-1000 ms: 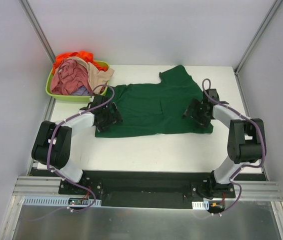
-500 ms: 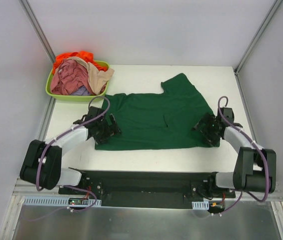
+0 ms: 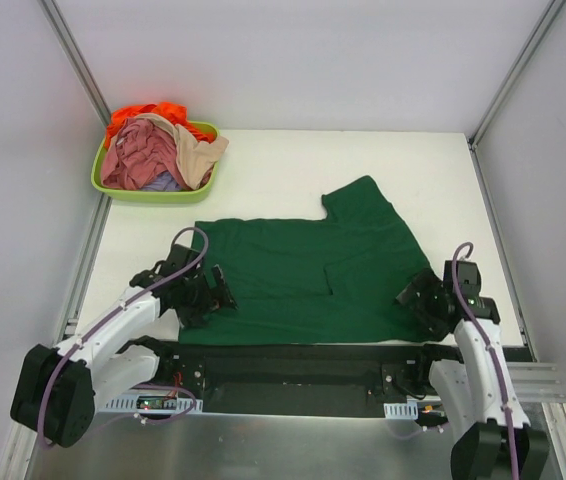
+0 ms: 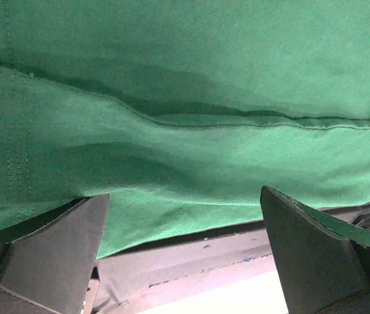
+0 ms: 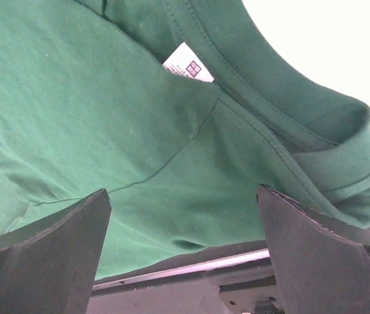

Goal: Fold and stack the t-shirts
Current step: Fold the flattened tshirt in 1/3 of the way, then grap the side of the flattened tshirt furthest away from the robot with both arms

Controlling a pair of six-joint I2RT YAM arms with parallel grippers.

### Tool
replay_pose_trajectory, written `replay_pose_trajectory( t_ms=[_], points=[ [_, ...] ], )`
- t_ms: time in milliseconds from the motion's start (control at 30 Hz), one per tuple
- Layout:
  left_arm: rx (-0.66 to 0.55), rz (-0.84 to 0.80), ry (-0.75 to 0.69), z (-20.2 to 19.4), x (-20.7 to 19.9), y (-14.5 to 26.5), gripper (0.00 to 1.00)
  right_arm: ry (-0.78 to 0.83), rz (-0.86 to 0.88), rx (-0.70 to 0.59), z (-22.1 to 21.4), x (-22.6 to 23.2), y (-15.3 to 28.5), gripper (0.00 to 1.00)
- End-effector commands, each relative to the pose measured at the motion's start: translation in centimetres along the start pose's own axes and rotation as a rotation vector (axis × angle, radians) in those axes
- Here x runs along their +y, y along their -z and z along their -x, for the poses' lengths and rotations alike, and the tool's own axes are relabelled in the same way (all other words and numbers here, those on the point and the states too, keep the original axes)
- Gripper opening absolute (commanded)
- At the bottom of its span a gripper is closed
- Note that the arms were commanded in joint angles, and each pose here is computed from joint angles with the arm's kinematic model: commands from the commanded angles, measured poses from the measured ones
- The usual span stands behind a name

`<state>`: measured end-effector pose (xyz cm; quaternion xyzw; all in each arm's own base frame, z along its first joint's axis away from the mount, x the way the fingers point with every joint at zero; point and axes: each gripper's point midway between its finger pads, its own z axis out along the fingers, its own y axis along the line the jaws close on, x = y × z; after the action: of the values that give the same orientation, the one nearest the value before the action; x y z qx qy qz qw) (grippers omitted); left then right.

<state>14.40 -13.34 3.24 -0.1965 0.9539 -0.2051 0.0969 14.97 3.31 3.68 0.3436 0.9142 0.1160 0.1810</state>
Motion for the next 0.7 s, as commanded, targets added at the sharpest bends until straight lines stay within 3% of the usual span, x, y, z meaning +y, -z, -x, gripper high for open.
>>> replay_pose_trajectory(
  t_ms=[0, 300, 500, 667],
  points=[
    [0.05, 0.07, 0.028, -2.1, 1.8, 0.9, 0.99, -0.026, -0.046, -0.042, -0.3, -1.3, 1.6, 0.96],
    [-0.116, -0.01, -0.065, 1.9, -1.8, 4.2, 0.99, 0.08, 0.04, -0.182, 4.3, 2.2, 5.3, 0.96],
    [-0.347, 0.159, -0.07, 8.0, -1.9, 6.9, 0.99, 0.198, 0.086, -0.358, 9.6, 8.1, 8.9, 0.96],
    [-0.469, 0.285, -0.023, 14.0, -3.4, 8.1, 0.99, 0.325, 0.111, -0.445, 12.8, 14.7, 9.6, 0.96]
  ],
)
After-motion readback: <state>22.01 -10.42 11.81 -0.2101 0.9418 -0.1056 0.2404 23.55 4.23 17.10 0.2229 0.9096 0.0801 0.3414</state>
